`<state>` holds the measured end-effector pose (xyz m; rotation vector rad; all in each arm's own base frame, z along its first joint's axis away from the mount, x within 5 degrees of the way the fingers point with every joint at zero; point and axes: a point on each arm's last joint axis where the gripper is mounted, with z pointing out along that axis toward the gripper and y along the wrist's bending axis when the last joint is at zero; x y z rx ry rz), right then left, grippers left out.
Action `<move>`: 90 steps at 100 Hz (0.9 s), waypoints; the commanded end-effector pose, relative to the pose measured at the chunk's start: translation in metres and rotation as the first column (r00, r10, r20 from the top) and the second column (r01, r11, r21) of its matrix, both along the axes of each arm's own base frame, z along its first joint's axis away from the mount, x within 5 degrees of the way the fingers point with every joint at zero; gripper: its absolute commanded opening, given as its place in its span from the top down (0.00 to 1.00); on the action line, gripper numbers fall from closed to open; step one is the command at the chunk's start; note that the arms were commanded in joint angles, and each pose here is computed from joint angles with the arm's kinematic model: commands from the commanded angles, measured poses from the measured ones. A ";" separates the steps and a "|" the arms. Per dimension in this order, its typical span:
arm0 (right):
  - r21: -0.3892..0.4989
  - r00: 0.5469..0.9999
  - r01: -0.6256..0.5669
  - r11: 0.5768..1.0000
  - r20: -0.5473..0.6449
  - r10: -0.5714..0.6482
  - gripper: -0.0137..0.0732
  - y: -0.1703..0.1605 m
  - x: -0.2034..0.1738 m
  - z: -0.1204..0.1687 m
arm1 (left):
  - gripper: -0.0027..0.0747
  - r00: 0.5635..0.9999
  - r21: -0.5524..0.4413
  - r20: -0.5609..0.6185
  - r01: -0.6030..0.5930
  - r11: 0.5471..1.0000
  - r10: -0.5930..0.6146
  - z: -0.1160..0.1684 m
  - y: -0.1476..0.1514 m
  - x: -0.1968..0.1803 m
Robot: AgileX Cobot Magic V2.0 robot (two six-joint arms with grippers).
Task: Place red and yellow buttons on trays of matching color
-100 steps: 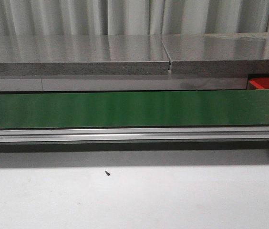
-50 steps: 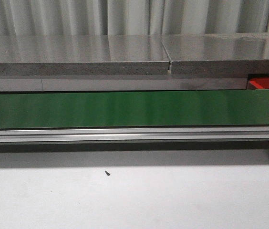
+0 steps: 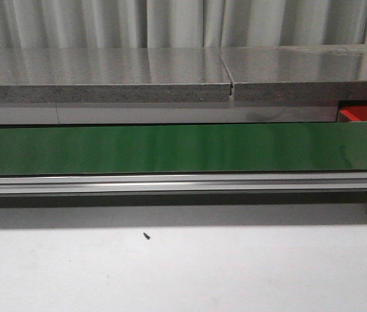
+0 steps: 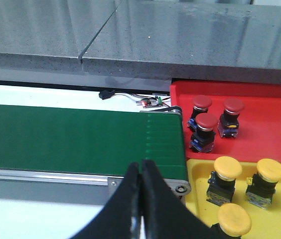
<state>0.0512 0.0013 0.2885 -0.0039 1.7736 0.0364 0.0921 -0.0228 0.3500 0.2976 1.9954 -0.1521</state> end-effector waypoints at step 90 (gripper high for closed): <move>-0.014 0.996 0.001 1.000 0.087 0.000 0.97 0.000 0.000 0.014 | 0.99 0.985 -0.100 0.051 -0.161 0.982 0.167 0.009 0.011 0.041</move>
